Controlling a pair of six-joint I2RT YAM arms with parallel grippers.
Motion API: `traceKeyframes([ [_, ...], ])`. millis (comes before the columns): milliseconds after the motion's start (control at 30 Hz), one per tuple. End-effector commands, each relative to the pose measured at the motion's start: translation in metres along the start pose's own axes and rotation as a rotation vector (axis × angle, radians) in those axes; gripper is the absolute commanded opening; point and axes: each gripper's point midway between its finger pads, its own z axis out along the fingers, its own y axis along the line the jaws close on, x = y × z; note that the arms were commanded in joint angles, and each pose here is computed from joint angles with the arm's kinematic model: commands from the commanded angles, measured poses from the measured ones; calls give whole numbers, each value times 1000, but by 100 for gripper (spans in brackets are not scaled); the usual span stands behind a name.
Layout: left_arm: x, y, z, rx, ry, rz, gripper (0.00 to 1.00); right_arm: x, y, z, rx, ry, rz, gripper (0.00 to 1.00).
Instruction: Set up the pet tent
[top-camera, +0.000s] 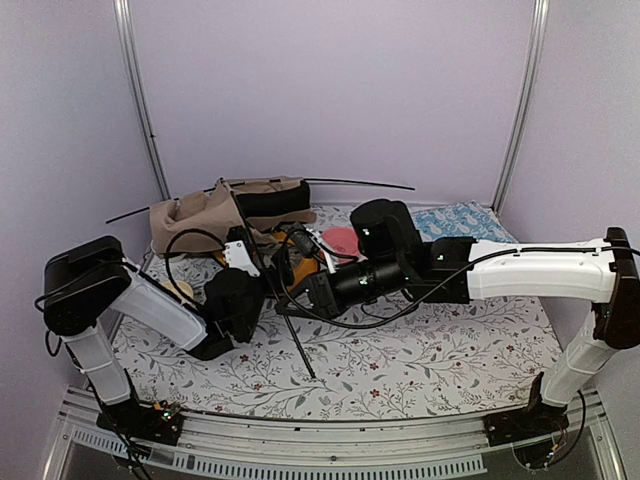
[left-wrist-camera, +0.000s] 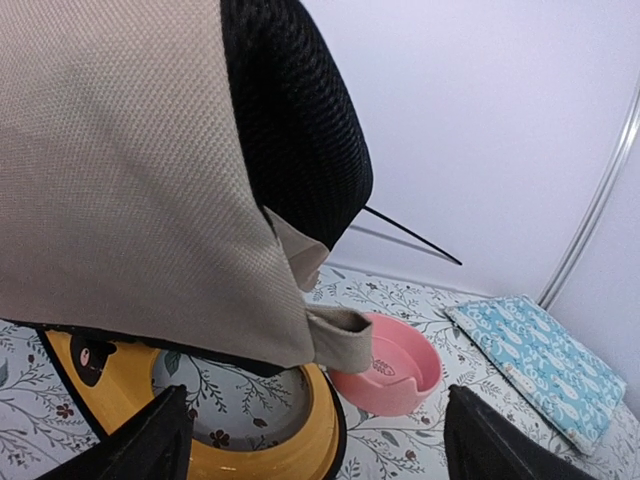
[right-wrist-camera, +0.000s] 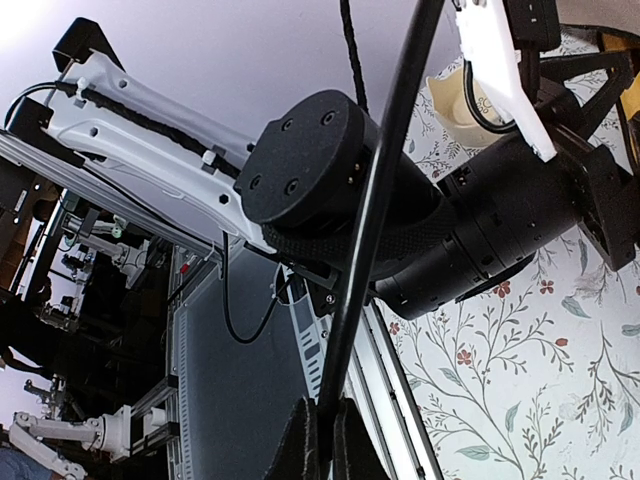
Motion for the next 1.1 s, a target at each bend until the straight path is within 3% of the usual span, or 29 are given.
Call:
traceKeyframes([
  [0,-17,-1,-1,19,-105,-37,87,-36,7,-4,-11,-110,-68,0],
  [567,-29,2,17,-1,-235,-20,77,-33,4,-2,-5,-104,-66,0],
  [767,-15,10,32,-76,-197,-20,80,-32,2,-2,-2,-100,-65,0],
  [1067,-22,20,45,-124,-173,-94,67,-31,2,-1,-4,-96,-65,0],
])
